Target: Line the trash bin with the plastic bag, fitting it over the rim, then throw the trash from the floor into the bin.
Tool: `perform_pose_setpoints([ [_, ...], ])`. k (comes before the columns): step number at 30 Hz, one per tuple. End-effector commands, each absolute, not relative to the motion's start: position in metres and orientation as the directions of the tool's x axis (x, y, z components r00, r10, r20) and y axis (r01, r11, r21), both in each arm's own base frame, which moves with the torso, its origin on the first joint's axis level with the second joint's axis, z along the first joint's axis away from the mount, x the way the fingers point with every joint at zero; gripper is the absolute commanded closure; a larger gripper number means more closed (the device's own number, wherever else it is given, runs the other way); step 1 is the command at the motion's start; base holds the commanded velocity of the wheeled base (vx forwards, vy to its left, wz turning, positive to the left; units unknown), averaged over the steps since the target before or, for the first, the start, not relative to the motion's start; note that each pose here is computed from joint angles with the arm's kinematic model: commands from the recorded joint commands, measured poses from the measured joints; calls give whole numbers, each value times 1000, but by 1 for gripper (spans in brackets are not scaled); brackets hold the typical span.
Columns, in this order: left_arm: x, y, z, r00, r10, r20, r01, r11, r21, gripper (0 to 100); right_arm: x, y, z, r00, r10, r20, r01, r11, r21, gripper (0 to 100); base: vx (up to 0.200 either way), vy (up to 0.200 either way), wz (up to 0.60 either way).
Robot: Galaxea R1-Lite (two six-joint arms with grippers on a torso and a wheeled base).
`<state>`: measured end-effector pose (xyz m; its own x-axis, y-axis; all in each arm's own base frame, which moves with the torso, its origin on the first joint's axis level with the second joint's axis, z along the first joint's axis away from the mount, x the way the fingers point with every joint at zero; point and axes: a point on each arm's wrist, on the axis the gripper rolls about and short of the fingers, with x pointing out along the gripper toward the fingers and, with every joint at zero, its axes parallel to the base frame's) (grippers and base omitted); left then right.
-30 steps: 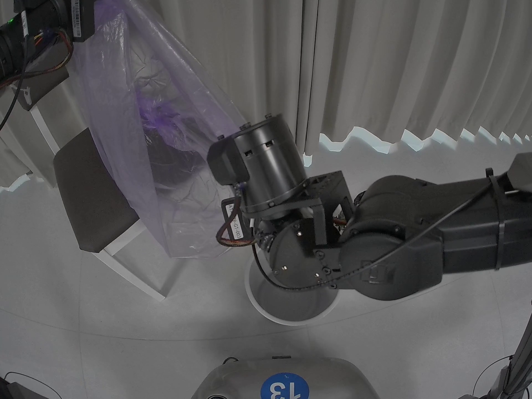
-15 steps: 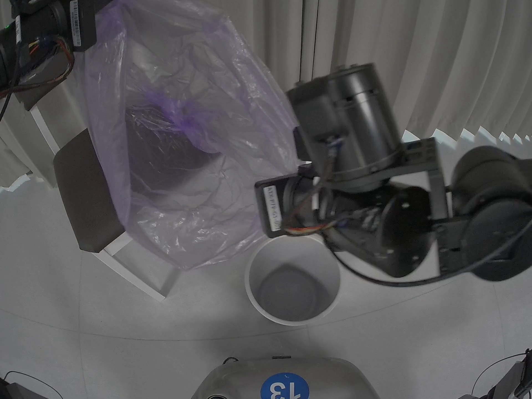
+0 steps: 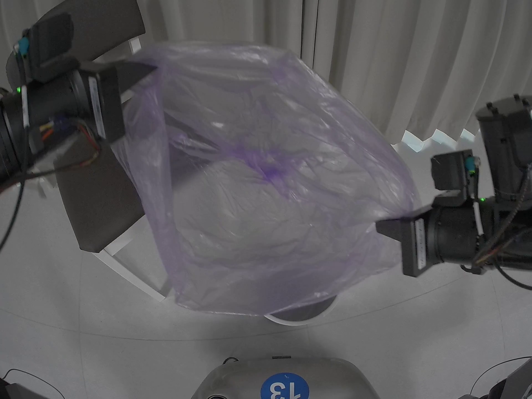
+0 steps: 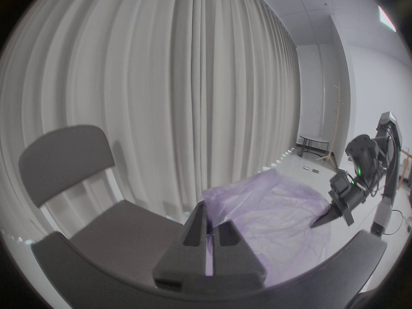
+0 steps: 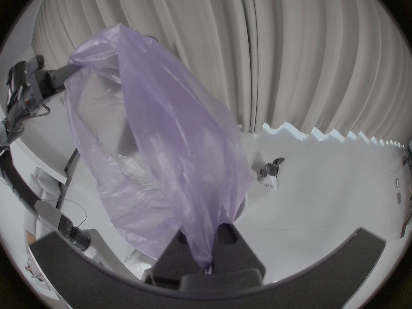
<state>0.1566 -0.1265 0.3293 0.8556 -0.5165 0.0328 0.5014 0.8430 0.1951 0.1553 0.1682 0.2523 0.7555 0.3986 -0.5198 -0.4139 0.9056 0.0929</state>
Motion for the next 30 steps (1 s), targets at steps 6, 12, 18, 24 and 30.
perform_pose_setpoints([
  [6,166,-155,273,804,-567,-178,588,803,99,100,118,110,233,747,403,-529,-399,908,128,100,0,0,0],
  [12,175,-163,258,797,-556,-234,580,814,40,100,117,104,224,759,393,-519,-380,915,137,100,0,0,0],
  [18,180,-164,238,788,-534,-306,559,829,-5,100,125,108,200,736,419,-532,-400,903,158,100,0,0,0],
  [24,179,-163,218,787,-528,-319,544,838,-46,100,140,119,182,720,408,-561,-395,906,152,100,0,0,0],
  [30,183,-156,221,816,-516,-261,522,851,-51,100,151,117,180,725,368,-582,-427,904,40,100,0,0,0],
])
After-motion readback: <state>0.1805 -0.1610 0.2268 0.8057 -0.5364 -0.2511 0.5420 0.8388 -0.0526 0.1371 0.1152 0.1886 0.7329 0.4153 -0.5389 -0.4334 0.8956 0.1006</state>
